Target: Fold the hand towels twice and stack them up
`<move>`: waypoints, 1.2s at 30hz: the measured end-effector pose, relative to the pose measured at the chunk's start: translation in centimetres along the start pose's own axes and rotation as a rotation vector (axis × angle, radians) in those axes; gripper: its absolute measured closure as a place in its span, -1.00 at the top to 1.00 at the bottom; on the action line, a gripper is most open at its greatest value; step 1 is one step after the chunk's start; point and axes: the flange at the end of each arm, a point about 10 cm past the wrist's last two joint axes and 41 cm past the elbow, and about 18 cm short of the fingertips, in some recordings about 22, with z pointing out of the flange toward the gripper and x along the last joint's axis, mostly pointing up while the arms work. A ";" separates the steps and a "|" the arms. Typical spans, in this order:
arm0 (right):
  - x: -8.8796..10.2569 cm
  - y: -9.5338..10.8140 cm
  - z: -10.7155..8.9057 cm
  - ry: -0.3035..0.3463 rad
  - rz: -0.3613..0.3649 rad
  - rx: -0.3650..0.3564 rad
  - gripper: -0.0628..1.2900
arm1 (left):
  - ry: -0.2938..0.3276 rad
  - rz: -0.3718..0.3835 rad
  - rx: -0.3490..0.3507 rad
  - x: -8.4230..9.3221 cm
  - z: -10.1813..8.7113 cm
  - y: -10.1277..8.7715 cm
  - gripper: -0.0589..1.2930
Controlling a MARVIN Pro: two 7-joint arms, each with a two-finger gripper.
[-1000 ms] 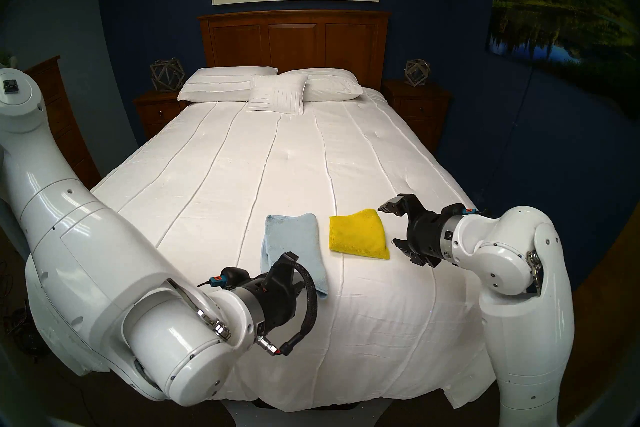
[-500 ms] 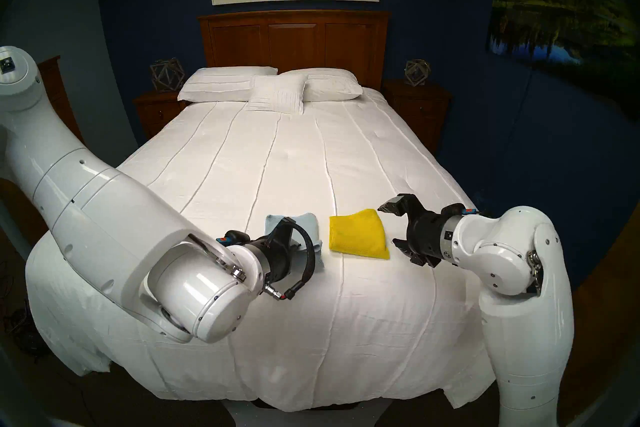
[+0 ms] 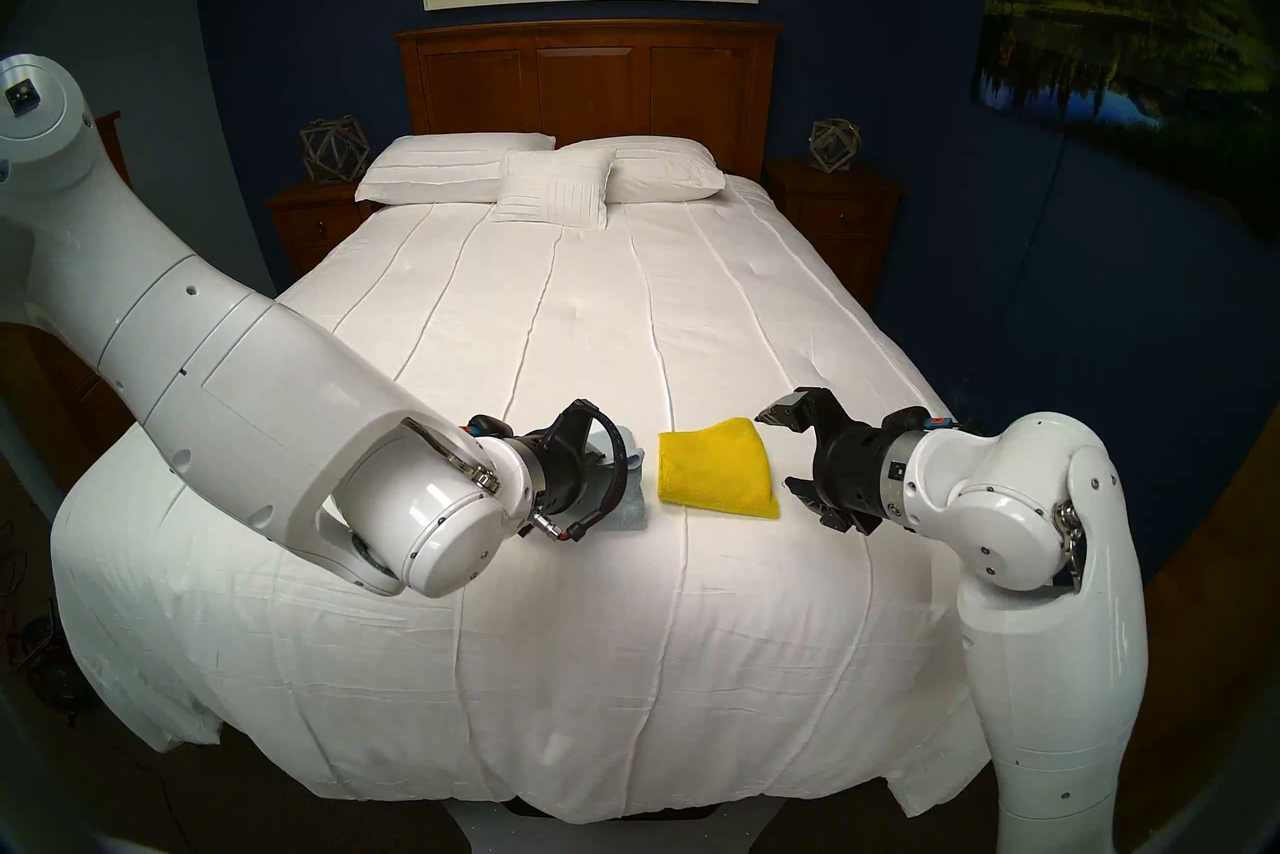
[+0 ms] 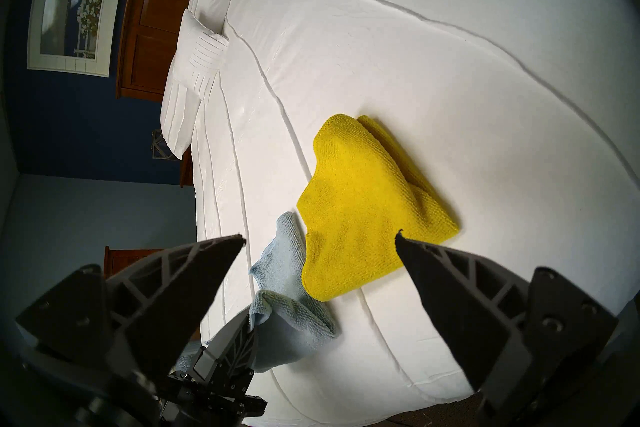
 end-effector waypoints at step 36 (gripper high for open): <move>0.0 0.0 0.0 0.002 0.000 -0.001 0.88 | -0.050 0.045 0.095 1.9 6.4 -0.6 -0.94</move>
